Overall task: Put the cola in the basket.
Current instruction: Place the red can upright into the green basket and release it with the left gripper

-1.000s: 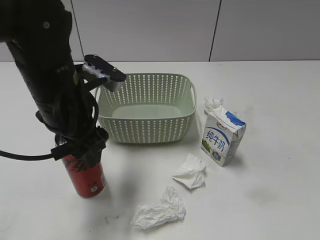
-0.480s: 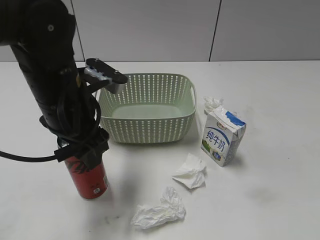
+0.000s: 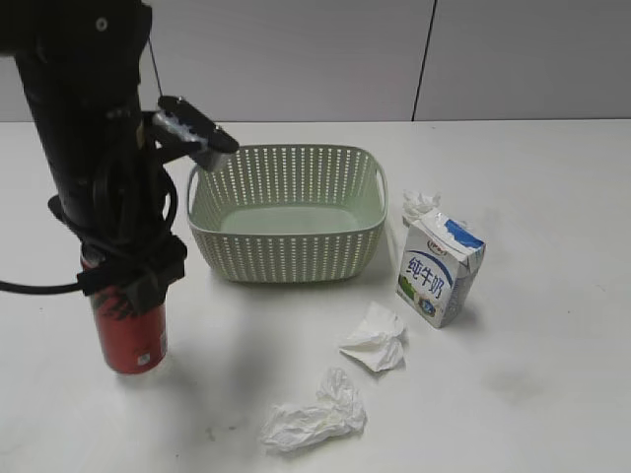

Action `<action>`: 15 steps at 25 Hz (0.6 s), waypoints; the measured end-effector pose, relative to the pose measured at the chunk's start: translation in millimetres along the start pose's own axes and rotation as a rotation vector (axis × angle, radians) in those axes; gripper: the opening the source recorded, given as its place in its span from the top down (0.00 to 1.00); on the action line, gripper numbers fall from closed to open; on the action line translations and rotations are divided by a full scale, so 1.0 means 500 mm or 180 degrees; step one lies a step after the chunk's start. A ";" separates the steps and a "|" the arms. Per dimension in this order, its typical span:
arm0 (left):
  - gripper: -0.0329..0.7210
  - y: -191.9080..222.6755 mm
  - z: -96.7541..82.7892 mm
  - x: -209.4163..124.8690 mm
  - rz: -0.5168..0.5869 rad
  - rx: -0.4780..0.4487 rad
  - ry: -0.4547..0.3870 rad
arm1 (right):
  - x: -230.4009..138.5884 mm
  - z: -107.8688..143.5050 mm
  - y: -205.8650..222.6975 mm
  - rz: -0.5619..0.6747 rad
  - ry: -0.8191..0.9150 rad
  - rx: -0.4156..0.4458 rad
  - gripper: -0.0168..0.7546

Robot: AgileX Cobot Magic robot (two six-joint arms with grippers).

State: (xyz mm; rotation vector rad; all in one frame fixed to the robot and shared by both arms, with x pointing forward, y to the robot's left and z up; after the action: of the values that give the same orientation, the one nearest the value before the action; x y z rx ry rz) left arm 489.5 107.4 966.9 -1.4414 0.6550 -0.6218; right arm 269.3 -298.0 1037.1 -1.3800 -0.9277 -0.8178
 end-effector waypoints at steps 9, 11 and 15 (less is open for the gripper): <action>0.25 -0.153 0.036 0.082 -0.0869 0.0178 -0.0087 | 0.000 0.000 0.000 0.0000 0.0000 0.0000 0.21; 0.25 -0.184 0.053 0.089 -0.1035 0.0203 -0.0162 | 0.000 0.000 0.000 0.0000 0.0000 0.0000 0.21; 0.25 -0.232 0.075 0.097 -0.1262 0.0279 -0.0223 | 0.000 0.000 0.000 0.0000 0.0000 0.0000 0.21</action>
State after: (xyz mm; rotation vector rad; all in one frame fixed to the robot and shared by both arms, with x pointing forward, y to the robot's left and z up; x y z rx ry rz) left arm 551.0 93.2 1082.3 -1.5147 0.2817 -0.8916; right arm 269.3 -298.0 1037.1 -1.3800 -0.9277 -0.8178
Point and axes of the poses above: a point on each arm's last joint axis where the gripper is mounted, y pointing out along that axis toward the gripper, z along the wrist's bending axis when the last joint is at zero, x = y × z, the point moved 4 cm from there along y, pointing out along that axis toward the gripper, and after that the axes turned 1 degree about -y, right-handed, at the moved point
